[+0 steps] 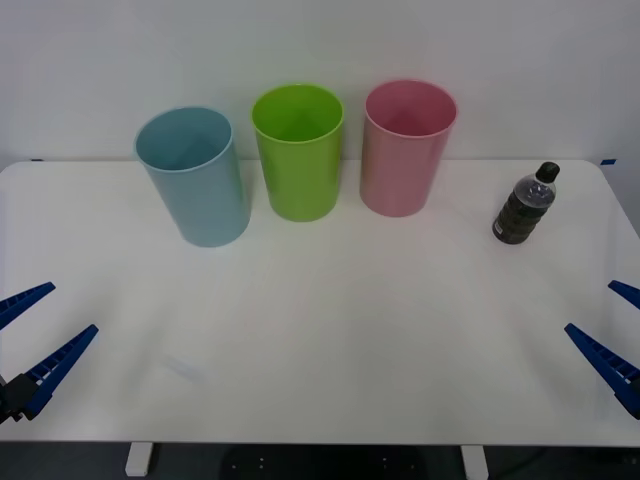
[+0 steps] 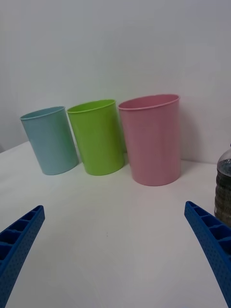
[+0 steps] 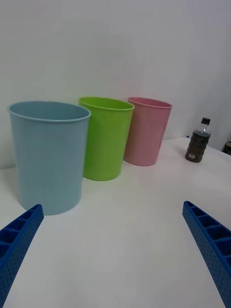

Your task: Grasp the object on the table and drop it into the matching bin: aluminum can to the light blue bin, PET bottle to the pink bin.

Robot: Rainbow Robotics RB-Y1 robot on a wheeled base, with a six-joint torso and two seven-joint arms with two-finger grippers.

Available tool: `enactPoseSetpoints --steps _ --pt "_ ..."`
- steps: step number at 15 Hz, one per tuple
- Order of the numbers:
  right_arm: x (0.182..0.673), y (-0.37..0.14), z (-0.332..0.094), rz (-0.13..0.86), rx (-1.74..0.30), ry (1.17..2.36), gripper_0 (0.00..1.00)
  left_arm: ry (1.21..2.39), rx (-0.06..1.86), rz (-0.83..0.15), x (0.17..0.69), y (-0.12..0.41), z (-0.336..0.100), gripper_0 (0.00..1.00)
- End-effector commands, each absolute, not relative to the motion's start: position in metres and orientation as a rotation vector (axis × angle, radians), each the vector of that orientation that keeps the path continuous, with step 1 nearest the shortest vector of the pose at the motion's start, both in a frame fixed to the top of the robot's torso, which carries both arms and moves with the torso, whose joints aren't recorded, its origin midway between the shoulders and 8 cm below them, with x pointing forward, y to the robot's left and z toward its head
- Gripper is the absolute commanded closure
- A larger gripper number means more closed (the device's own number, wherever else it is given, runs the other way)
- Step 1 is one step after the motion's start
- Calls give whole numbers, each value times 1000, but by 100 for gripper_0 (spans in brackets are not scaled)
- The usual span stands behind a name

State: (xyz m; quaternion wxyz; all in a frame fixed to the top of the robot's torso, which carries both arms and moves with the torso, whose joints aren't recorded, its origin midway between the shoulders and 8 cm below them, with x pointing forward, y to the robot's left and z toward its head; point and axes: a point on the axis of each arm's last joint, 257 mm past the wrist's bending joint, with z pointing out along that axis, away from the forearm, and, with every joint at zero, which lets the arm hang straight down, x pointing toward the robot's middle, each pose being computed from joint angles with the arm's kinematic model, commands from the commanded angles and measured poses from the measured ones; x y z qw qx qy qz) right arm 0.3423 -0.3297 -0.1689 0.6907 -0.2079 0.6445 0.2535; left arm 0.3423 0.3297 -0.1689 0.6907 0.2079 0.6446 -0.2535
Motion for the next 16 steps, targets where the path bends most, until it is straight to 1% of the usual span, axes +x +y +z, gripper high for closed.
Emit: enactPoseSetpoints --steps 1,2,4,7,12,15,16 --pt "342 -330 -169 567 -465 1441 0 1441 465 -567 342 330 -169 0" --pt "341 -332 -171 567 -431 1437 0 1441 465 -567 342 330 -169 0" --pt "339 -333 -164 560 -425 1423 0 1441 465 -567 342 330 -169 0" --pt "345 -337 -164 517 -391 1441 0 1441 465 -567 342 330 -169 0" --pt "366 -349 -177 433 -311 1473 0 1441 465 -567 342 330 -169 0" --pt "380 -358 -187 344 -295 1498 0 1441 465 -567 342 330 -169 0" --pt "384 -362 -189 292 -312 1500 0 1441 465 -567 342 330 -169 0"
